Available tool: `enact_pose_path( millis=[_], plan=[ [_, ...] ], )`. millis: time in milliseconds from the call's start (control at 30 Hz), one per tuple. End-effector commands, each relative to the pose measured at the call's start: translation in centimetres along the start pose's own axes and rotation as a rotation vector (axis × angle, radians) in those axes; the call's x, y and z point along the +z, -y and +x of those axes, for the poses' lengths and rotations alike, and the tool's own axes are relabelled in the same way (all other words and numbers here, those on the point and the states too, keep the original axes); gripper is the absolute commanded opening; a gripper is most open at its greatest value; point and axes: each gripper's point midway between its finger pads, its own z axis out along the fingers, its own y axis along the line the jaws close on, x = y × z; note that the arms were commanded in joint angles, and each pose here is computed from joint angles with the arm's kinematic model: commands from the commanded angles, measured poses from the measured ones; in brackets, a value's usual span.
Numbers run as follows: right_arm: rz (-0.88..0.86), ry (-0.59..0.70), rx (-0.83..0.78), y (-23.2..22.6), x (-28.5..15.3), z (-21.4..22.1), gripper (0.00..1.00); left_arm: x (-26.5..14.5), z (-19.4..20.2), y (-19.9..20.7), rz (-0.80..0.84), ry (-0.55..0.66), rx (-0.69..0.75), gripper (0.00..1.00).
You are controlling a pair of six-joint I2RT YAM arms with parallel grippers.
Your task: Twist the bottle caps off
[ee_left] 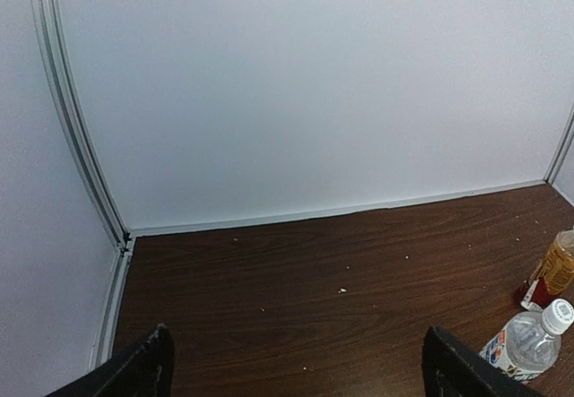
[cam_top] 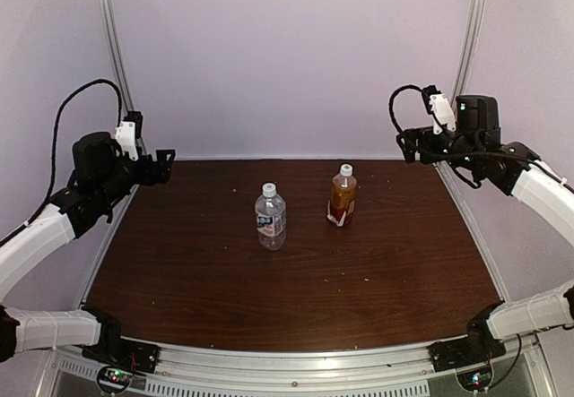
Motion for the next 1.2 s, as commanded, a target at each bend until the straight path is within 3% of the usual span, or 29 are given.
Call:
enact_pose_path(
  millis=[0, 167, 333, 733, 967, 1167],
  plan=[
    [-0.042, -0.012, -0.051, -1.7, -0.2, -1.1, 1.00, 0.1, -0.8, 0.5, 0.015, 0.009, -0.010, 0.98],
    [-0.105, -0.033, -0.099, -4.4, 0.4, -1.4, 1.00, 0.5, -0.3, 1.5, 0.058, -0.021, 0.005, 0.98],
    [-0.165, -0.049, -0.108, -6.6, 1.3, -0.9, 1.00, 1.1, 0.2, 5.0, 0.187, -0.056, 0.051, 0.98],
    [-0.241, -0.109, -0.133, -10.3, 3.0, 1.6, 1.00, 4.0, 3.5, 17.8, 0.458, -0.193, 0.138, 0.97],
    [-0.261, -0.149, -0.137, -11.3, 3.5, 3.8, 1.00, 5.6, 5.2, 23.5, 0.599, -0.312, 0.143, 0.87],
    [-0.270, -0.169, -0.148, -11.9, 3.8, 4.7, 1.00, 6.3, 7.0, 25.4, 0.645, -0.406, 0.147, 0.78]
  ],
)
